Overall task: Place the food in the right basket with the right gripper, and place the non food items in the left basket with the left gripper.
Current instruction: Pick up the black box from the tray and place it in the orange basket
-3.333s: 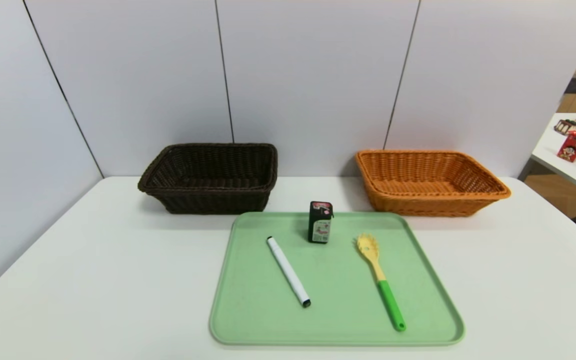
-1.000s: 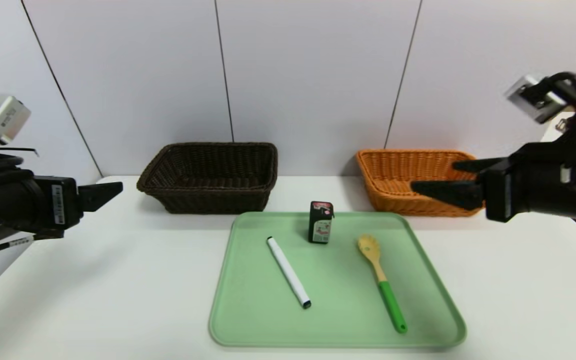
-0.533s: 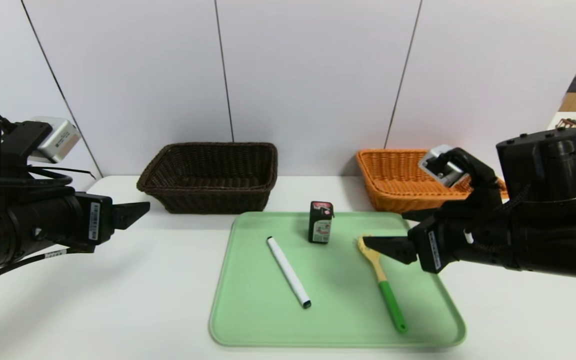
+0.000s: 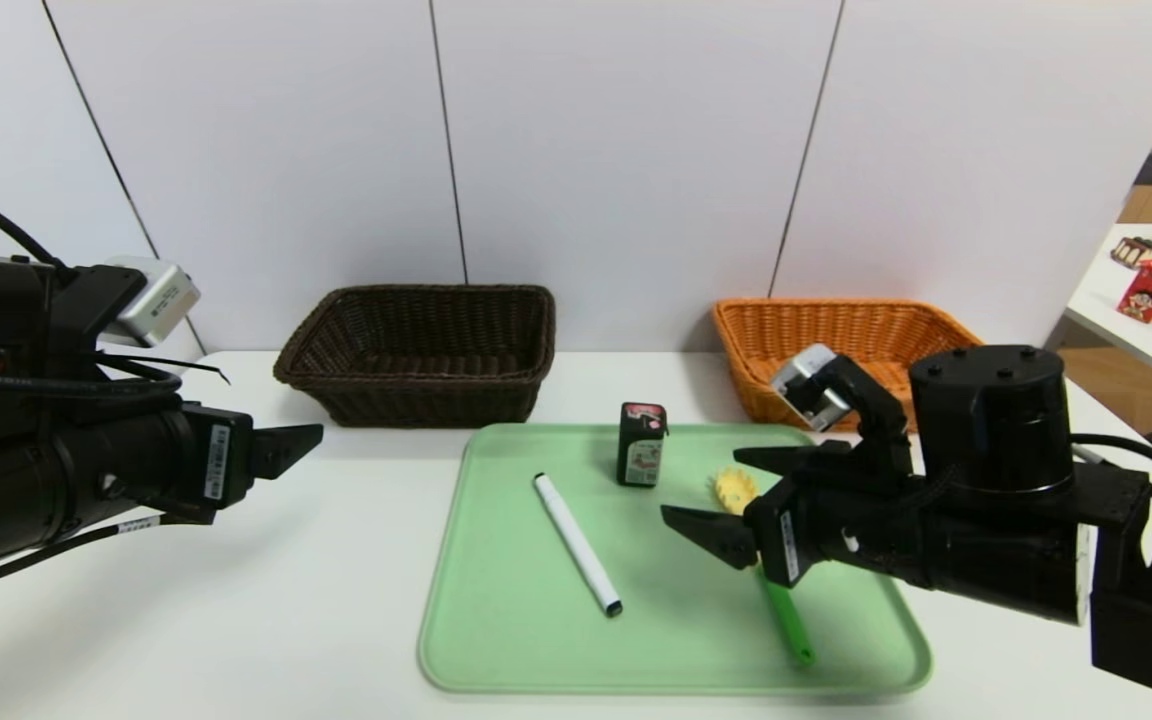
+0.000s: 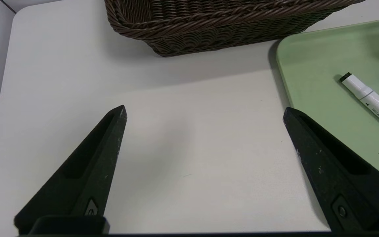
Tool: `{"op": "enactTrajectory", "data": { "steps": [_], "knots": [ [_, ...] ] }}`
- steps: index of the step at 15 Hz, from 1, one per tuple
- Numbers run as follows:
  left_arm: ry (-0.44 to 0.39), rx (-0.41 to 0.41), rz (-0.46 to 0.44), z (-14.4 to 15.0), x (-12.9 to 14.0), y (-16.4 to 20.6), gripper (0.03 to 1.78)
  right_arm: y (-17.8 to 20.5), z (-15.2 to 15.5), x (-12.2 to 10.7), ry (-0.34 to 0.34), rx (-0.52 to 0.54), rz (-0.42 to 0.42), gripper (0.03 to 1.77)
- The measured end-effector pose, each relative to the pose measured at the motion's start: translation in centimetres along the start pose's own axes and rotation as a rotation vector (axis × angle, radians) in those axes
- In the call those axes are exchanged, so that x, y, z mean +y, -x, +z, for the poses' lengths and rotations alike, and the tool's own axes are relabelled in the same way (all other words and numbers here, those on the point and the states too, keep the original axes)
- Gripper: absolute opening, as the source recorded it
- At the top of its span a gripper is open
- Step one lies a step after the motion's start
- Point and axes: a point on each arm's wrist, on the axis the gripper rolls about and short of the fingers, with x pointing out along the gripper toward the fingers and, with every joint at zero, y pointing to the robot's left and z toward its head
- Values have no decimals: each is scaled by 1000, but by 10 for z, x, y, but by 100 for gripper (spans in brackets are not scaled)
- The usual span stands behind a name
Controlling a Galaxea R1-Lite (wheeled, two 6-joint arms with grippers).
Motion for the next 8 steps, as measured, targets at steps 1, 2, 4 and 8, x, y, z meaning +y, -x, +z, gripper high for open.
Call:
{"op": "enactTrajectory", "data": {
  "steps": [1,2,4,8],
  "knots": [
    [-1,3,0,0,0,-1,169,-8,-5,-1,6,-27,3,171],
    [-1,7,0,-1,-1,-2,169,-16,-9,-2,10,-57,2,171],
    [-1,14,-1,-1,-1,-5,169,-30,-14,-5,7,-93,-9,171],
    [-4,29,-3,-3,-2,-9,169,-49,-22,-11,-11,-91,-66,171]
  ]
}}
